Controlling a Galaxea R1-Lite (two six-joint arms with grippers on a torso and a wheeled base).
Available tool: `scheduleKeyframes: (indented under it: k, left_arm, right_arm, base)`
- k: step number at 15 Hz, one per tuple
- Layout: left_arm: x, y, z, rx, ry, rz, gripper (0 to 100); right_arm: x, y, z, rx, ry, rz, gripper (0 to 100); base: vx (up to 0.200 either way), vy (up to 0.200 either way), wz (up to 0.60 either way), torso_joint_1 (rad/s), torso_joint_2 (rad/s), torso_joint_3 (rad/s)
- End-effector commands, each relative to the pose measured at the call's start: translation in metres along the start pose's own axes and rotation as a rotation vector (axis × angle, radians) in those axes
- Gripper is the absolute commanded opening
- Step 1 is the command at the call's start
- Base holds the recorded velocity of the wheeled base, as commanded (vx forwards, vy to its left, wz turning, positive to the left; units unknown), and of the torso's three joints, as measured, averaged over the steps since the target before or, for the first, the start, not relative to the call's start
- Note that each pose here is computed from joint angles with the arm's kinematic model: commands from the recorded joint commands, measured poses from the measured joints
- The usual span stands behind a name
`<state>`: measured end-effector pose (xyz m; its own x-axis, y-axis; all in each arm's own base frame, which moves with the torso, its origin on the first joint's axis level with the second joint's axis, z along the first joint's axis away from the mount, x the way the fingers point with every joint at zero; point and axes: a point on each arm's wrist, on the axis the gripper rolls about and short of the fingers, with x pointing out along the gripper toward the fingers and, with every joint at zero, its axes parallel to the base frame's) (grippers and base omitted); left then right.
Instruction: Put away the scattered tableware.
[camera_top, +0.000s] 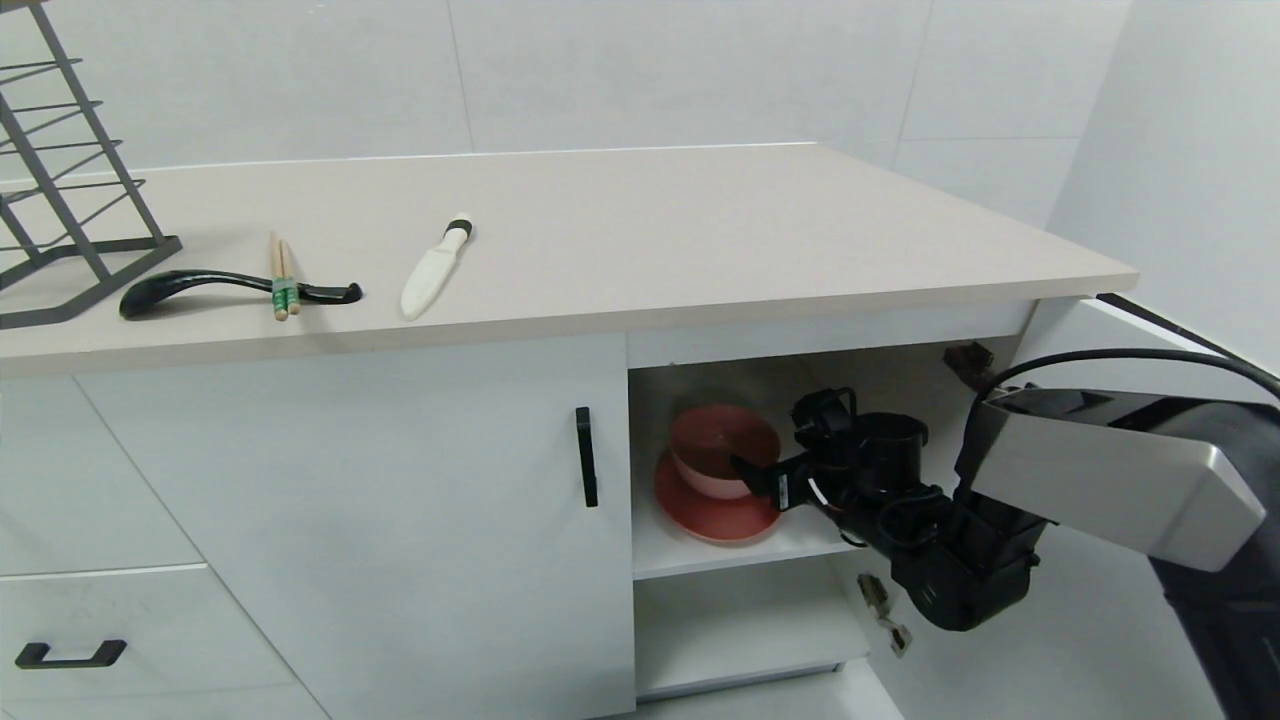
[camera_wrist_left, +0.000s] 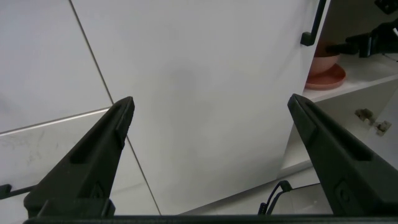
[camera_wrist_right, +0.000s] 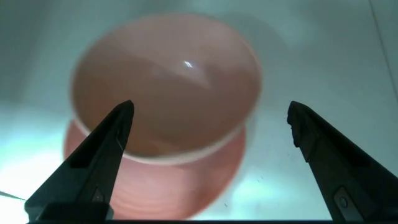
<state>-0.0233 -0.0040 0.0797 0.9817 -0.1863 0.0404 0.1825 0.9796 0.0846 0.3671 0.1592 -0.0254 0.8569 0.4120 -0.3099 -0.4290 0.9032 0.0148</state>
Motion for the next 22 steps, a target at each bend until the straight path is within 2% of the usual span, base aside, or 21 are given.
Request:
scheduleKeyframes:
  k: [1, 4, 8, 10, 12, 15, 18, 20, 21, 22]
  left_arm:
    - [0.0, 0.0, 0.0, -0.001, 0.001, 0.0, 100]
    - [0.0, 0.0, 0.0, -0.001, 0.001, 0.0, 100]
    - [0.0, 0.0, 0.0, -0.002, 0.001, 0.0, 100]
    - [0.0, 0.0, 0.0, -0.002, 0.001, 0.0, 100]
    - [0.0, 0.0, 0.0, -0.001, 0.001, 0.0, 100]
    - [0.0, 0.0, 0.0, -0.002, 0.001, 0.003, 100]
    - [0.0, 0.0, 0.0, -0.005, 0.002, 0.011, 100]
    - [0.0, 0.0, 0.0, 0.002, 0.004, 0.014, 100]
    - [0.0, 0.001, -0.003, 0.008, 0.036, 0.04, 100]
    - [0.0, 0.001, -0.004, -0.001, 0.048, 0.069, 100]
  right_arm:
    - [-0.007, 0.009, 0.015, -0.008, -0.034, 0.019, 100]
    - [-0.033, 0.016, 0.034, -0.02, -0.051, 0.029, 100]
    - [-0.108, 0.031, 0.041, -0.091, -0.004, 0.073, 100]
    - [-0.185, 0.028, 0.054, -0.126, -0.091, 0.073, 100]
    - [-0.235, 0.026, 0.06, -0.124, -0.154, 0.068, 100]
    - [-0.276, 0.024, 0.069, -0.125, -0.238, 0.061, 100]
    - [-0.302, 0.021, 0.071, -0.118, -0.248, 0.042, 100]
    - [-0.324, 0.019, 0.073, -0.121, -0.303, 0.031, 100]
    - [-0.331, 0.018, 0.072, -0.118, -0.313, 0.012, 100]
    - [-0.337, 0.015, 0.071, -0.113, -0.321, -0.023, 100]
  base:
    - [0.0, 0.0, 0.0, 0.0, 0.0, 0.0]
    - [0.0, 0.0, 0.0, 0.0, 0.0, 0.0]
    - [0.0, 0.0, 0.0, 0.0, 0.0, 0.0]
    - [0.0, 0.0, 0.0, 0.0, 0.0, 0.0]
    - [0.0, 0.0, 0.0, 0.0, 0.0, 0.0]
    - [0.0, 0.0, 0.0, 0.0, 0.0, 0.0]
    - [0.0, 0.0, 0.0, 0.0, 0.0, 0.0]
    - [0.0, 0.0, 0.0, 0.0, 0.0, 0.0]
    - [0.0, 0.0, 0.0, 0.0, 0.0, 0.0]
    - [0.0, 0.0, 0.0, 0.0, 0.0, 0.0]
